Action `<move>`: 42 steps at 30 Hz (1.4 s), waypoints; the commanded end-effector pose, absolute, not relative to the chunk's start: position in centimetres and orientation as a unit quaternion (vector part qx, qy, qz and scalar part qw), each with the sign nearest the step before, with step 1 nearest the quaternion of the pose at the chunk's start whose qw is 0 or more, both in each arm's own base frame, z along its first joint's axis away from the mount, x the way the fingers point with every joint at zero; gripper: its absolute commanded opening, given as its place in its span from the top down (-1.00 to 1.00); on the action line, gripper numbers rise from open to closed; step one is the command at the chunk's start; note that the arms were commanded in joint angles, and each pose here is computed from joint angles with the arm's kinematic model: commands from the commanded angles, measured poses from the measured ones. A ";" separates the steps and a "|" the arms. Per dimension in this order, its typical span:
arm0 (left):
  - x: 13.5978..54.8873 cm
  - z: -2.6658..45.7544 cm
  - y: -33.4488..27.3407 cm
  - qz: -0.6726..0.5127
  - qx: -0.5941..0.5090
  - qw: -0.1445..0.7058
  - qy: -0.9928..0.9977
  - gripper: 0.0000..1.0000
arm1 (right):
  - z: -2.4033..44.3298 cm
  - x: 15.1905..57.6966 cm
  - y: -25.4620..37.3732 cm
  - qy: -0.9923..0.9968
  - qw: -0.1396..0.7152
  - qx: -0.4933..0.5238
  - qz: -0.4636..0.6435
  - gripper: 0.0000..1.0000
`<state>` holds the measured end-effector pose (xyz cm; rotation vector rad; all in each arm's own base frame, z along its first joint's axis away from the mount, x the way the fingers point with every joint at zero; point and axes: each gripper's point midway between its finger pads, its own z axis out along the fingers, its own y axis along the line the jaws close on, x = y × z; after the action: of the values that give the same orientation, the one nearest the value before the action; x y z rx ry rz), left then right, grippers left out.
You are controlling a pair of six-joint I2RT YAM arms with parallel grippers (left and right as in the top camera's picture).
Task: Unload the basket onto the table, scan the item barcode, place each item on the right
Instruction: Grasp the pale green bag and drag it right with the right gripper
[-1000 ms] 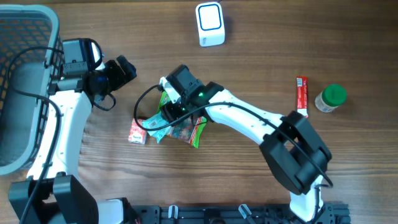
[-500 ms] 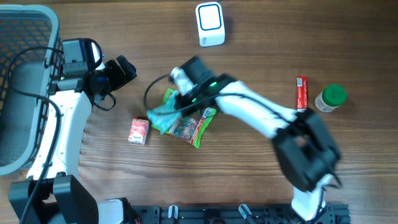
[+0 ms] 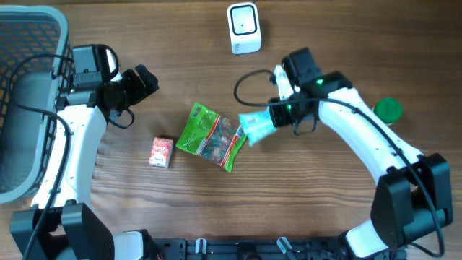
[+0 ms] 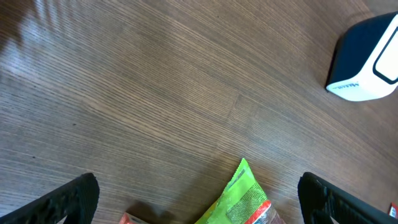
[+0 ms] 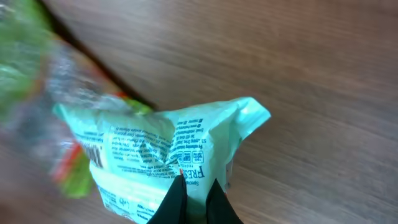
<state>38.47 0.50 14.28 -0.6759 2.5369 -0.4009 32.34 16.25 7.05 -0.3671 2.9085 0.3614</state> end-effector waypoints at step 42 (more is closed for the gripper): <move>38.8 15.0 0.3 -0.151 -0.237 0.250 0.926 -1.00 | 1.7 29.3 15.6 0.981 0.084 -0.127 0.120 -0.38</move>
<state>38.47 0.50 14.28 -0.6759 2.5369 -0.4009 29.71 15.84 2.22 -0.3240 2.9079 0.3726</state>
